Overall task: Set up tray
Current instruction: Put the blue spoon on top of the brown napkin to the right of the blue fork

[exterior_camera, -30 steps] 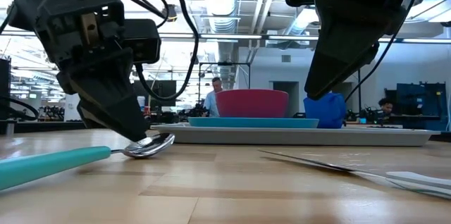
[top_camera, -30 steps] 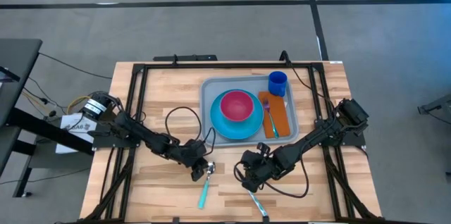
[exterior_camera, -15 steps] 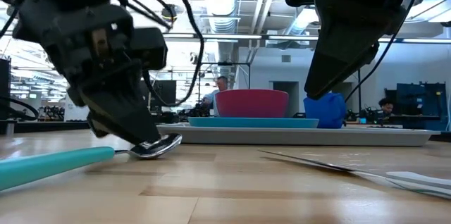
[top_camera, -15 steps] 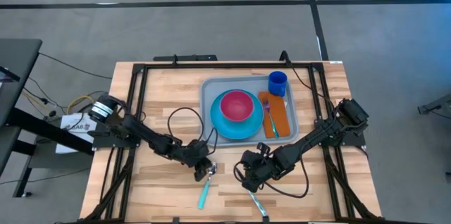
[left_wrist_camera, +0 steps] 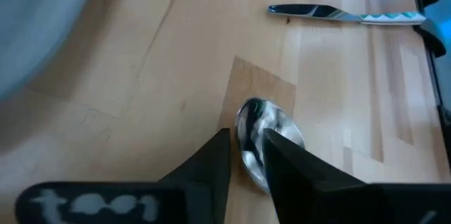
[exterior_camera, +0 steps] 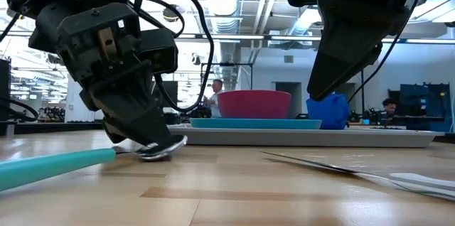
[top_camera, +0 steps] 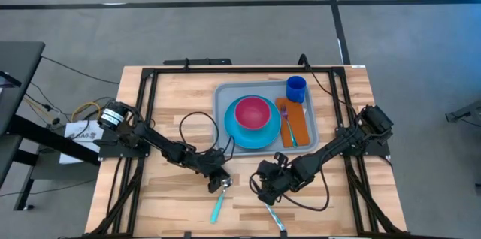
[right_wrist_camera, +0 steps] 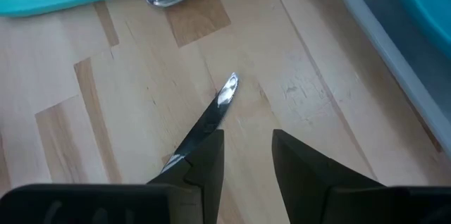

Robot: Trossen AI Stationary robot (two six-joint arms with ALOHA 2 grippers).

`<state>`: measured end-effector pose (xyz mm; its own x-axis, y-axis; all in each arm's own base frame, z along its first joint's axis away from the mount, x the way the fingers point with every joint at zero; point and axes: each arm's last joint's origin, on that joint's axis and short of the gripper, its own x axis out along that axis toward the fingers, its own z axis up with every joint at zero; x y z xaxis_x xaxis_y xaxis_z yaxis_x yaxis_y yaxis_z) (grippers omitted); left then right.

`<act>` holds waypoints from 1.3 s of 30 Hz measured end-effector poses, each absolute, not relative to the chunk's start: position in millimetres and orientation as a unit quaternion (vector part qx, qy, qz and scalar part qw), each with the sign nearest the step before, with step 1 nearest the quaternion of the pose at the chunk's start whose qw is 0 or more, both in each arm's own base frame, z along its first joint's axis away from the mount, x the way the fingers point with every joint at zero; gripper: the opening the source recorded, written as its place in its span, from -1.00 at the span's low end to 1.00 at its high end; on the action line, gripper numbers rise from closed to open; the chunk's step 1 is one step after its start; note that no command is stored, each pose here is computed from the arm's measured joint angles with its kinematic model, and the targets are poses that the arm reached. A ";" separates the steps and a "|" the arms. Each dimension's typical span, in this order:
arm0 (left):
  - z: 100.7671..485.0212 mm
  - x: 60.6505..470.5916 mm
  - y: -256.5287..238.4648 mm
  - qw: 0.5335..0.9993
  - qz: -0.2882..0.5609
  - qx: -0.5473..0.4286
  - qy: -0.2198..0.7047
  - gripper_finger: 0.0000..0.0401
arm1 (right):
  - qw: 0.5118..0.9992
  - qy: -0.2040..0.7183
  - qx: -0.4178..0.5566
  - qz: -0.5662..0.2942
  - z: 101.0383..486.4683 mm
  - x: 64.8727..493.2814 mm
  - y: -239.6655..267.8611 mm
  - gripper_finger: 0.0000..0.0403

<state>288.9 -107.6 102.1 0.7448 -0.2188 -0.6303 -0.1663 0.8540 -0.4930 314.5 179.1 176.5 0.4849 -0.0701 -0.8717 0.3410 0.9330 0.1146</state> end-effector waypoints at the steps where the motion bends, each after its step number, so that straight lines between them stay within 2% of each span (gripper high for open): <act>1: 102.2 288.9 -108.0 0.896 -0.017 -0.265 0.356 -0.69 | 0.851 0.493 0.137 -0.121 176.5 314.5 179.1 -0.44; 4: 102.6 288.9 -108.9 0.900 -0.026 -0.253 0.354 -0.90 | 0.851 0.493 0.137 -0.121 176.5 314.5 179.1 -0.44; 6: 103.2 289.3 -109.1 0.901 -0.029 -0.253 0.352 -0.96 | 0.851 0.493 0.137 -0.121 176.5 314.5 179.1 -0.44; 12: 108.1 289.7 -108.9 0.904 -0.029 -0.256 0.341 -0.99 | 0.854 0.486 0.139 -0.122 177.1 315.6 179.4 -0.44; 19: 135.4 289.0 -105.0 0.933 0.016 -0.237 0.270 -1.00 | 0.903 0.382 0.120 -0.155 185.7 326.1 183.2 -0.44; 27: 166.5 280.6 -109.1 0.963 0.077 -0.180 0.184 -1.00 | 0.931 0.283 0.076 -0.217 194.2 330.6 184.7 -0.44; 34: 176.7 276.3 -119.0 0.973 0.069 -0.162 0.152 -1.00 | 0.954 0.241 0.046 -0.175 206.0 348.5 179.2 -0.44; 39: 178.4 272.2 -127.1 0.978 0.079 -0.135 0.139 -1.00 | 0.960 0.246 0.056 -0.126 209.3 359.2 169.8 -0.44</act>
<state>272.2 -127.1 178.4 0.9491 0.1166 -0.2928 -0.1916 0.9511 -0.2424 359.2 169.8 209.3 0.8477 -0.2138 -0.4855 0.2687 0.9621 0.0455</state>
